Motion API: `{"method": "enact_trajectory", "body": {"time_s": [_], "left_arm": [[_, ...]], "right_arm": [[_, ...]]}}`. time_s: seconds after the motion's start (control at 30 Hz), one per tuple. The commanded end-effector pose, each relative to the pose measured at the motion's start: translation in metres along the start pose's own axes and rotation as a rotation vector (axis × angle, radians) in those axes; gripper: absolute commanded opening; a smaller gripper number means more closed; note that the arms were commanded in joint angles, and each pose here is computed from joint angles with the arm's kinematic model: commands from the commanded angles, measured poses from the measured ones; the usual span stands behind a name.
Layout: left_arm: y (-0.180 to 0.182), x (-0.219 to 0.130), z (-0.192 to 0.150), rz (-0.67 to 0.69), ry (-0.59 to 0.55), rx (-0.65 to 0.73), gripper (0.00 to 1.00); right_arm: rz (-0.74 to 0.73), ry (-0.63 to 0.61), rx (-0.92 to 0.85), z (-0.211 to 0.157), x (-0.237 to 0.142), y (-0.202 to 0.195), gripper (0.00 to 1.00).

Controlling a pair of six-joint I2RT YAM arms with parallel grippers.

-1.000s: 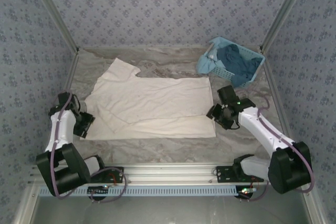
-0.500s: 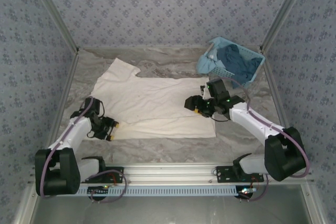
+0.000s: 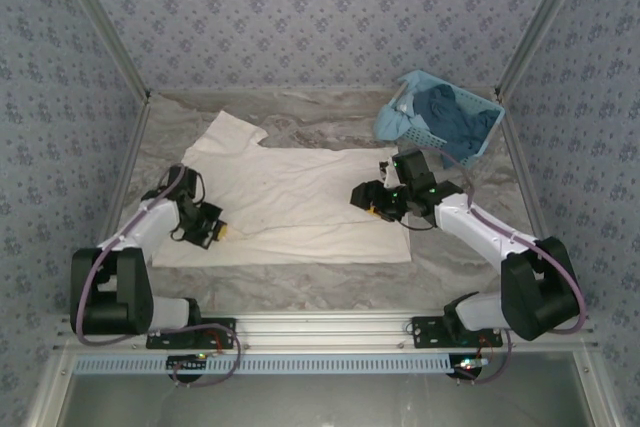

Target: Fold and stack the t-shirts

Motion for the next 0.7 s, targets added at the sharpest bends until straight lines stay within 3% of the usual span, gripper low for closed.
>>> {"method": "enact_trajectory", "body": {"time_s": [0.0,0.67], "left_arm": [[-0.01,-0.002,0.001,0.058,0.027,0.102,0.0],[-0.079,0.025,0.02,0.342,0.108,0.642,0.0]], "right_arm": [[0.012,0.0,0.017,0.005,-0.001,0.009,0.54],[-0.006,0.04,0.069,0.003,0.001,-0.005,0.51]]}}
Point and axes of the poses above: each hand's point on the last joint's axis, 136 mm out from that joint toward the fingers, its own x axis out along the fingers, its own y axis along the line the jaws close on, z = x × y, the point moved 2 cm from there along -x, back along the fingers, and after that the axes turned 13 degrees about x, right-handed, at the moved point
